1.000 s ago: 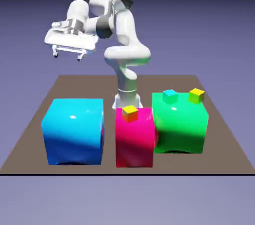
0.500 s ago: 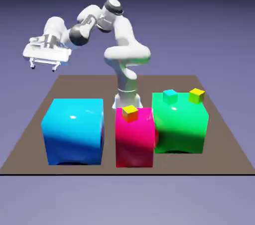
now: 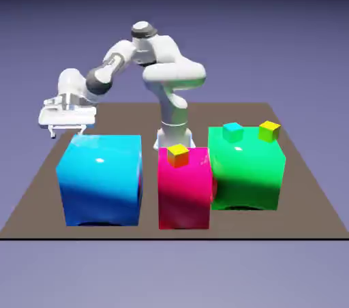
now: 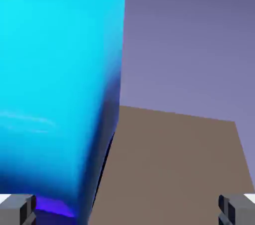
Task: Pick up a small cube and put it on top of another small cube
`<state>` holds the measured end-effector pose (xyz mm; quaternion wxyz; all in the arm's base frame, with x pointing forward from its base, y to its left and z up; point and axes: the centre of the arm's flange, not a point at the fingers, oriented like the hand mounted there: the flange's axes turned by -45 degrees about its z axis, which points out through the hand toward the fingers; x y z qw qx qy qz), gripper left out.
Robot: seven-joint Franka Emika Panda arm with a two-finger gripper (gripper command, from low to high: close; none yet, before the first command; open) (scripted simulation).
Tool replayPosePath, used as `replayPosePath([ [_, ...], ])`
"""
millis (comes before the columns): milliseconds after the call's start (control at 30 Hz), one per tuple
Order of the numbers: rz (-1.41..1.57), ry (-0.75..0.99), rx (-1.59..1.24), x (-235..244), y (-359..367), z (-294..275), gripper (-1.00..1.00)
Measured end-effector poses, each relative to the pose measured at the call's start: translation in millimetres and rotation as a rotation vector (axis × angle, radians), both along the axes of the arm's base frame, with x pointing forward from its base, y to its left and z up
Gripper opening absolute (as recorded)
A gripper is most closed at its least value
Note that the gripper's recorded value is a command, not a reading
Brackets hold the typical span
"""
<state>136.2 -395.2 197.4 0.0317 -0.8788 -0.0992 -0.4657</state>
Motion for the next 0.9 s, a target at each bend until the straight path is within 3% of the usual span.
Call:
replayPosePath([
  [200,0.086,-0.013,0.041,-1.5,25.6,-66.7,0.0],
  [333,0.085,-0.014,0.041,31.0,34.1,-104.7,0.0],
  [367,0.086,-0.013,0.041,38.6,37.6,-114.0,-1.0],
  [600,0.086,-0.012,0.042,-1.6,25.3,-66.4,-1.0],
  [900,-0.008,0.033,0.021,-4.6,-48.8,52.8,-1.0],
])
